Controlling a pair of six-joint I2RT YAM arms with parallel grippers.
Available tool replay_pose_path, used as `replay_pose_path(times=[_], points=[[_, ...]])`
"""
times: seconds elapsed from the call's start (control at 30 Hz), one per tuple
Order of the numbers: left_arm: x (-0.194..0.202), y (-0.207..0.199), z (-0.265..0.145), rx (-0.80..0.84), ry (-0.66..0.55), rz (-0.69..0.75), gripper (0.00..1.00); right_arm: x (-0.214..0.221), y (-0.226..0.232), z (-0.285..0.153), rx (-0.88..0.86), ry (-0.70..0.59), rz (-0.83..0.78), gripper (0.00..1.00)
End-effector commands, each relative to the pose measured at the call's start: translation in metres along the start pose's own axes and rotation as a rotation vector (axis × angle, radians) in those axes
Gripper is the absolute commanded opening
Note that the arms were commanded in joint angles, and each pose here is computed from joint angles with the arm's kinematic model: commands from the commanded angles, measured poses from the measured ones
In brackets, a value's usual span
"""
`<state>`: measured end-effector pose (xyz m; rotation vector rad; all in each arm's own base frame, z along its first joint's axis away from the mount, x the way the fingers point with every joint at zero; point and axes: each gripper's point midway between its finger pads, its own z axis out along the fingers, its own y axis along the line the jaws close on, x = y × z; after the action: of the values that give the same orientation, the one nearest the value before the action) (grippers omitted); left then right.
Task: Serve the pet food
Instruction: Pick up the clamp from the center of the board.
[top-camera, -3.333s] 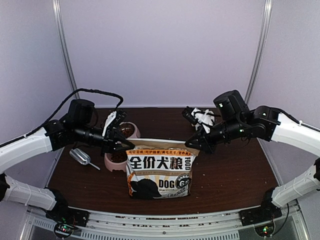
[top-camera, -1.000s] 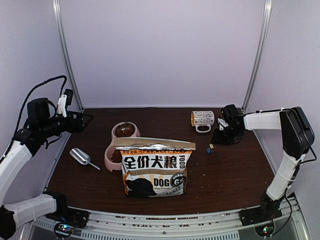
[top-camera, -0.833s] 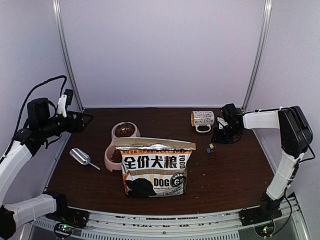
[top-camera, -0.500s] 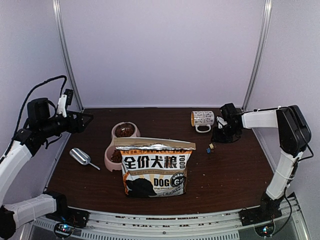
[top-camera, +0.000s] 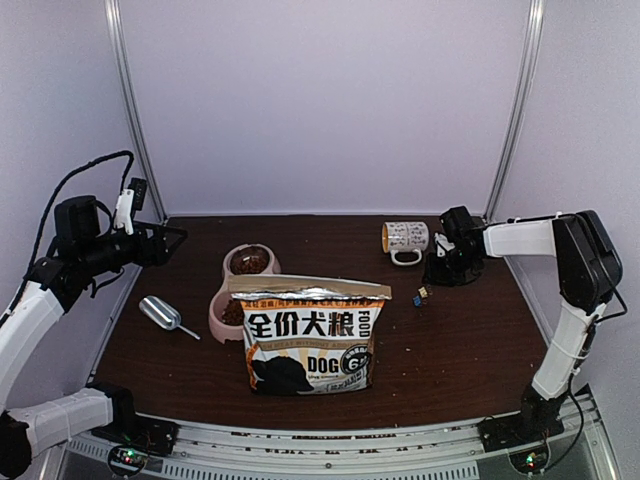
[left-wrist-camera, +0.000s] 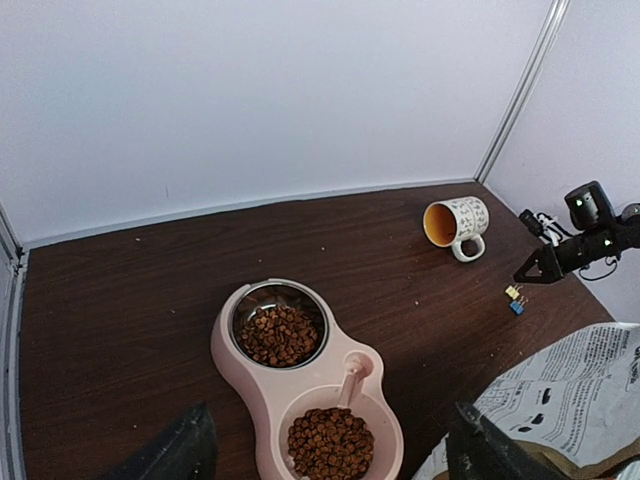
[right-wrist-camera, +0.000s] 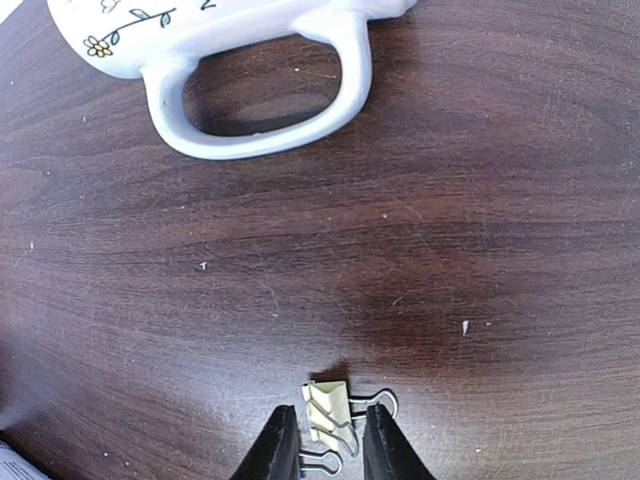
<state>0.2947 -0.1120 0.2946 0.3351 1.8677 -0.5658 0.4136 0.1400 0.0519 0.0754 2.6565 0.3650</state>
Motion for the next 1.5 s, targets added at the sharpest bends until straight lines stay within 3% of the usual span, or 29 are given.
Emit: replay_pose_path(times=[0.0,0.3,0.6,0.9,1.0,1.2,1.47], points=[[-0.011,-0.003,-0.002,0.017,-0.047,0.036,0.82,-0.002,-0.005,0.002,0.042,-0.008,0.021,0.25],[-0.012,-0.005,-0.002,0.024,-0.049,0.038,0.82,0.002,-0.004,0.009,0.076,0.006,0.020,0.25],[-0.012,-0.005,-0.002,0.024,-0.051,0.038,0.82,0.004,-0.003,0.011,0.063,-0.001,0.013,0.17],[-0.012,-0.005,-0.001,0.028,-0.051,0.039,0.82,0.005,-0.001,0.012,0.051,-0.005,0.010,0.00],[-0.012,-0.006,-0.001,0.031,-0.054,0.039,0.82,0.004,0.003,0.010,0.023,-0.016,0.009,0.00],[-0.017,-0.003,-0.002,0.015,-0.070,-0.043,0.82,-0.012,0.016,-0.017,-0.025,-0.088,-0.017,0.00],[-0.037,-0.017,-0.022,0.050,-0.139,-0.111,0.76,-0.030,0.035,-0.096,-0.105,-0.251,-0.093,0.00]])
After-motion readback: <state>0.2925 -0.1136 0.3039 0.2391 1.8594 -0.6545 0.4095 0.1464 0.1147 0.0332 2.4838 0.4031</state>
